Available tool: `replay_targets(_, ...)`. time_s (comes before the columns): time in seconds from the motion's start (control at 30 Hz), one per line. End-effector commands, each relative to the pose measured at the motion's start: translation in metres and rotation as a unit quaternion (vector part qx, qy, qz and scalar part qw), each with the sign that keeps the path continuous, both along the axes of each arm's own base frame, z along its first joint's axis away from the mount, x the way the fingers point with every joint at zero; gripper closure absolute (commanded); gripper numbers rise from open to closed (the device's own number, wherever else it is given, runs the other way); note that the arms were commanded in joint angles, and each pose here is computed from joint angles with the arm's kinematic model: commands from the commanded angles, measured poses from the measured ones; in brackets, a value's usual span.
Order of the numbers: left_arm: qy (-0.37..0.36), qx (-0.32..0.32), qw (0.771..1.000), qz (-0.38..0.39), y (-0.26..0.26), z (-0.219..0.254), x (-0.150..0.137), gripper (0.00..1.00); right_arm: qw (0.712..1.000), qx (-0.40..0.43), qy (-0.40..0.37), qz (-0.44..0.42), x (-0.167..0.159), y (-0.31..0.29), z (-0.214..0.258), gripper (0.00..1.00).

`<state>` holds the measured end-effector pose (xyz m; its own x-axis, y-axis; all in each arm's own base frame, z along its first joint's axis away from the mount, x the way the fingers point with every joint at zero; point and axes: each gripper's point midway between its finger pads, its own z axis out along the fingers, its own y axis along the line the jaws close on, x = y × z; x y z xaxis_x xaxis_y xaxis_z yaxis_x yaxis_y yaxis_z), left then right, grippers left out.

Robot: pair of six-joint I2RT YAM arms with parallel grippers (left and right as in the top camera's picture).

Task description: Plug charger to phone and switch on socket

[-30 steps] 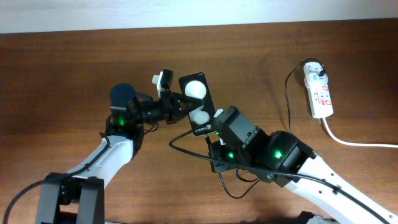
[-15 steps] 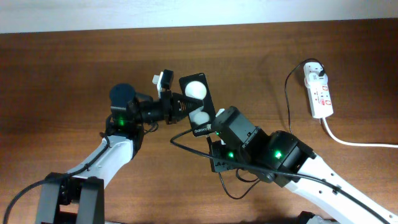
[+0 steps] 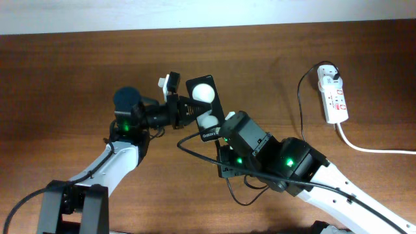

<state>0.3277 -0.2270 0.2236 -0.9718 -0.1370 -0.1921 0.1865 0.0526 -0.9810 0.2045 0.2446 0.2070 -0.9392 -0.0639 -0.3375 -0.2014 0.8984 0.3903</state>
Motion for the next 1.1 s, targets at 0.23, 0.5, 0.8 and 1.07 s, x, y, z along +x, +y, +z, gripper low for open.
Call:
replay_targets(0.23,-0.019,-0.008,0.995,-0.101,-0.004,0.009,-0.033,1.00,0.996,-0.007,-0.080,-0.045,0.034,-0.003,0.012,0.96)
replay_targets(0.5,-0.056,-0.006,0.994,-0.094,-0.004,0.009,-0.031,1.00,0.997,-0.016,-0.068,-0.043,0.029,-0.007,0.008,0.88)
replay_targets(0.8,-0.131,0.002,0.988,-0.077,-0.005,0.007,-0.024,1.00,0.998,-0.002,-0.050,-0.029,0.005,-0.019,0.020,0.50)
replay_targets(1.07,-0.126,0.011,0.991,-0.032,-0.014,0.006,-0.011,1.00,0.974,0.097,-0.203,-0.012,-0.037,-0.076,0.115,0.26)
